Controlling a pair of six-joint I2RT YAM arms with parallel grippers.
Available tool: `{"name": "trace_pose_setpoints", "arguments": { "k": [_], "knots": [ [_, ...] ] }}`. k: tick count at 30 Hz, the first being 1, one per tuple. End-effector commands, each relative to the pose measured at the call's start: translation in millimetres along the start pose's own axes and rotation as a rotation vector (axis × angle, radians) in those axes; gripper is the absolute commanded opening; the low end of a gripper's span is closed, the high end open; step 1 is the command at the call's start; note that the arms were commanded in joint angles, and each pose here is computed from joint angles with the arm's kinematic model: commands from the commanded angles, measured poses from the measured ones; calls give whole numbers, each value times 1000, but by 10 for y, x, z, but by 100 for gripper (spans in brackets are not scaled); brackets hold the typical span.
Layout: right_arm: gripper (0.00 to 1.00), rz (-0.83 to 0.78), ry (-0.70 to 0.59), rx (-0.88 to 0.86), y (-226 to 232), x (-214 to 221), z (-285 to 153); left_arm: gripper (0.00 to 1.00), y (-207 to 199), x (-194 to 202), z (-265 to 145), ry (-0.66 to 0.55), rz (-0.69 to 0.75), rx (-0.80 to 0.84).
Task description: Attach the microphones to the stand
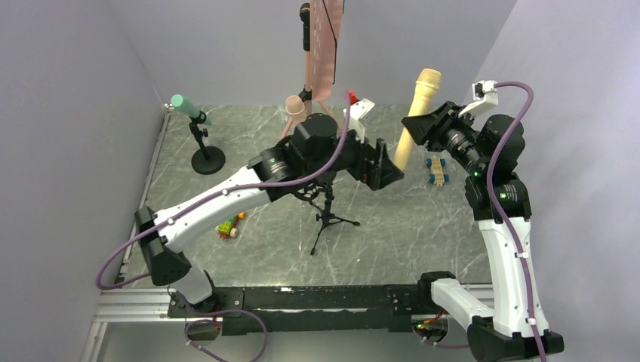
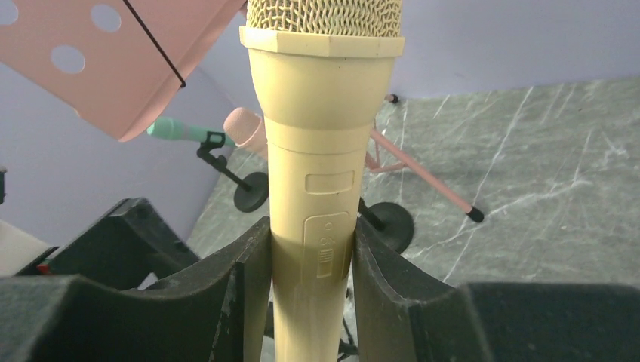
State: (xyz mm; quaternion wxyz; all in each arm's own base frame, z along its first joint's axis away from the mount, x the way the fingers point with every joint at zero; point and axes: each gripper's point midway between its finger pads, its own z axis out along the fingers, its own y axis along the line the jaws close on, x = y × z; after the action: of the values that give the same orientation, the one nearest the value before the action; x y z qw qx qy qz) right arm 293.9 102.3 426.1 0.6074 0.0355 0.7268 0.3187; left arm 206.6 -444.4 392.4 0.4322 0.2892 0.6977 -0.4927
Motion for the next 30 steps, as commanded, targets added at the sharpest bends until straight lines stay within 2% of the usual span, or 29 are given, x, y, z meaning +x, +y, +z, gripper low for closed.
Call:
{"name": "trace_pose_setpoints", "arguments": {
  "k": [1, 3, 6, 12, 18, 19, 20, 22, 23, 25, 26, 27, 30],
  "knots": [
    [20, 44, 13, -71, 198, -36, -80, 99, -242, -420, 136, -135, -3, 20],
    [20, 54, 21, -92, 245, -29, -98, 99, -225, -409, 228, -141, -15, 19],
    [20, 58, 26, -109, 284, -19, -124, 93, -166, -385, 343, -153, -50, -3],
    [21, 50, 42, -131, 295, 65, -150, 76, -34, -340, 442, -160, -69, -57],
    [24, 33, 61, -167, 322, 155, -177, 30, 83, -250, 420, -138, -44, -108],
    [25, 26, 63, -176, 334, 161, -183, 20, 96, -245, 404, -138, -37, -114],
    [28, 16, 66, -184, 342, 168, -187, 14, 100, -253, 380, -141, -31, -117],
    [37, -17, 72, -206, 374, 178, -214, 6, 83, -255, 321, -142, -22, -110],
    [46, -45, 73, -218, 391, 181, -232, 4, 51, -263, 280, -144, -11, -96],
    [70, -121, 77, -253, 442, 182, -288, 1, -33, -276, 176, -150, 8, -58],
    [91, -181, 89, -282, 475, 204, -336, 0, -73, -290, 108, -157, 23, -41],
    [99, -250, 103, -325, 523, 231, -393, 0, -111, -307, 25, -163, 37, -28],
    [100, -473, 156, -500, 707, 366, -643, 0, -163, -300, -247, -146, 86, -26]
  ]
}}
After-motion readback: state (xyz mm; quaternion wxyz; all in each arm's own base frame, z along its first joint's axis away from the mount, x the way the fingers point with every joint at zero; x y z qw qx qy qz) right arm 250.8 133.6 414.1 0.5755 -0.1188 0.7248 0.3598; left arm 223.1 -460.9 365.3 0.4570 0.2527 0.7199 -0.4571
